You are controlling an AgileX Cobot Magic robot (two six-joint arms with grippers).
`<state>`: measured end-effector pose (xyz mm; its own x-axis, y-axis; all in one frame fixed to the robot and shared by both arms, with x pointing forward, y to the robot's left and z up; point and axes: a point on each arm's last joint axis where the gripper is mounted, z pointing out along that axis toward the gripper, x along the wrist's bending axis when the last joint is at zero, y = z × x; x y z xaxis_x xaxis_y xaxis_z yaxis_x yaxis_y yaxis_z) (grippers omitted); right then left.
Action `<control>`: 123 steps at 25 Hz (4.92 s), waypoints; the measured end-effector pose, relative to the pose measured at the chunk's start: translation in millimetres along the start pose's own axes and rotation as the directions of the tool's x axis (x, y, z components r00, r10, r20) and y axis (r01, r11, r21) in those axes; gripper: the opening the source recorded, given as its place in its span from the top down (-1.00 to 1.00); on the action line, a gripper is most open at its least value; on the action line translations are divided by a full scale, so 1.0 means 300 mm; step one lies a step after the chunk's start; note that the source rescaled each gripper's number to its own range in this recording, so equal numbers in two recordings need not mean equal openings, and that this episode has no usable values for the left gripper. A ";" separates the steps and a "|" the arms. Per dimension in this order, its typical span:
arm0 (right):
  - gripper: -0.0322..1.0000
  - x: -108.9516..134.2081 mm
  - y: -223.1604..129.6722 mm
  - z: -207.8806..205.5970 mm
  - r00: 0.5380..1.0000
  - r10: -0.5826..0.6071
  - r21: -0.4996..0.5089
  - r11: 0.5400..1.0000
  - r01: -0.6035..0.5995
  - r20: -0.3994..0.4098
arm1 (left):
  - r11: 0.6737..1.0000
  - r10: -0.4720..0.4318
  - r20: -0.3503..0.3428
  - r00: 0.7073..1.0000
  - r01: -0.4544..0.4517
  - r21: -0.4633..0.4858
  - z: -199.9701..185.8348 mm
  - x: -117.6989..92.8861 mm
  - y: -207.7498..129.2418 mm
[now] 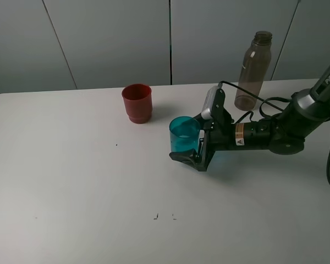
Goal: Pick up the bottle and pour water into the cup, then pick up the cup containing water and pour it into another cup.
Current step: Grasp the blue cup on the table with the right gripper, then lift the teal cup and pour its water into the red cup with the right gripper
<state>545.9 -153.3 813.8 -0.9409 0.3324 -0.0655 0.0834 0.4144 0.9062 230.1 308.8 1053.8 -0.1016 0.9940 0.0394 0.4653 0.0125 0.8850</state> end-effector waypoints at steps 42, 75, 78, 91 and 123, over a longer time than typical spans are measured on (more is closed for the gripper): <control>0.81 -0.005 0.022 -0.002 0.999 -0.031 -0.024 0.999 0.031 0.014 | 1.000 0.002 0.000 1.000 -0.002 0.000 0.000 0.000 0.000; 0.81 -0.217 0.335 0.026 0.955 0.128 -0.032 0.992 -0.124 0.268 | 1.000 -0.002 0.000 1.000 0.002 0.000 0.000 0.000 0.000; 0.81 -0.247 0.388 0.039 0.947 0.138 -0.068 0.990 -0.124 0.289 | 1.000 -0.002 0.000 1.000 0.002 0.000 0.000 0.000 0.000; 0.81 -0.355 0.512 0.154 0.901 0.207 -0.115 0.978 -0.176 0.382 | 1.000 -0.002 0.000 1.000 0.002 0.000 0.000 0.000 0.000; 0.81 -0.435 0.465 0.312 0.909 -0.038 -0.012 0.999 0.047 0.416 | 1.000 -0.002 0.000 1.000 0.002 0.000 0.000 0.000 0.000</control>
<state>711.0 -59.5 909.8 -0.7214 0.6388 -0.2674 0.0348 0.4191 0.9073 230.1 308.8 1053.8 -0.1024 0.9940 0.0378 0.4652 0.0143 0.8851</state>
